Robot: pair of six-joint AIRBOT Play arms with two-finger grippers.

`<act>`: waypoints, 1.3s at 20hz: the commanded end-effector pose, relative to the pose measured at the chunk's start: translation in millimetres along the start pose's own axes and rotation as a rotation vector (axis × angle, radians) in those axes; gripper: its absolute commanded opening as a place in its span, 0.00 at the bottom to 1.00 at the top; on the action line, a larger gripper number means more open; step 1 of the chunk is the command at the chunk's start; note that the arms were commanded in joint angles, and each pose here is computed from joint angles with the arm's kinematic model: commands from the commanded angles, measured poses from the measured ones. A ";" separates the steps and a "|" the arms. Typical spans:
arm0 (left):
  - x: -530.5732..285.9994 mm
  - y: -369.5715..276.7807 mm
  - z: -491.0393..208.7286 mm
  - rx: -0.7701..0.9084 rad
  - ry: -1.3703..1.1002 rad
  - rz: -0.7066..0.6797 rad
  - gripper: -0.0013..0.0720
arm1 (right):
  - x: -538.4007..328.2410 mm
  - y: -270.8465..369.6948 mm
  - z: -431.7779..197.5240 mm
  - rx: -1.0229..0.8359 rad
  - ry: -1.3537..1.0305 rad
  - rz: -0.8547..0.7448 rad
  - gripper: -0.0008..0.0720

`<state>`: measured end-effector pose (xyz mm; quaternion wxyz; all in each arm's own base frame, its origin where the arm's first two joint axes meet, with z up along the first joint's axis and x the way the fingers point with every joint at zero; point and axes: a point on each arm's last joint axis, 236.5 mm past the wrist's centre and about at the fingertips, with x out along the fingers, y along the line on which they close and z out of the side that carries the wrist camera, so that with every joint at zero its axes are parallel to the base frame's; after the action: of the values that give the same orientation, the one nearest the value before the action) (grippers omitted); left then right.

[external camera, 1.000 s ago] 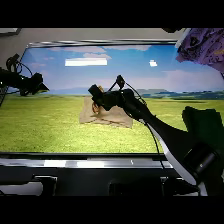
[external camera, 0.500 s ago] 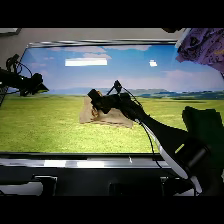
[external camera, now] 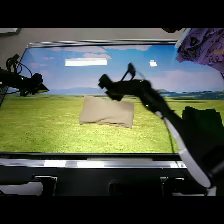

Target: Fold the clothes and pants, and hang the long-sleeved shirts on hangers.

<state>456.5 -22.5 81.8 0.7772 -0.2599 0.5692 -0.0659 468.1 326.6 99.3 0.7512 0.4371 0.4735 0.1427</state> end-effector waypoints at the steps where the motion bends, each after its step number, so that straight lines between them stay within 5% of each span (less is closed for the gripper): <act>1: -0.4 0.3 0.2 -0.001 -0.001 0.000 0.04 | -90.0 -43.7 56.8 -0.161 0.010 -0.115 0.74; 6: -4.1 0.3 1.1 -0.001 -0.010 0.000 0.04 | -146.5 -159.5 97.8 -0.156 0.082 -0.264 0.74; 11: -4.0 0.2 0.7 0.000 -0.008 0.000 0.04 | -89.8 -232.1 43.6 0.035 0.217 -0.155 0.72; 22: -3.9 0.2 0.2 -0.001 -0.006 -0.001 0.04 | -9.4 -248.0 -10.9 0.059 0.310 -0.148 0.57; 24: -3.3 0.1 0.0 -0.001 -0.004 -0.001 0.04 | -4.3 -246.7 -13.0 0.060 0.304 -0.150 0.45; 25: -3.1 -0.3 -0.2 0.000 -0.004 -0.001 0.04 | -2.0 -245.2 -12.8 0.056 0.296 -0.150 0.32; 26: -3.1 -0.5 -0.2 0.001 -0.004 -0.001 0.04 | -1.0 -241.7 -10.8 0.051 0.289 -0.145 0.06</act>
<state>455.2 -21.4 84.9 0.7784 -0.2604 0.5674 -0.0657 404.8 185.0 -92.8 0.6663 0.3927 0.6184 0.1393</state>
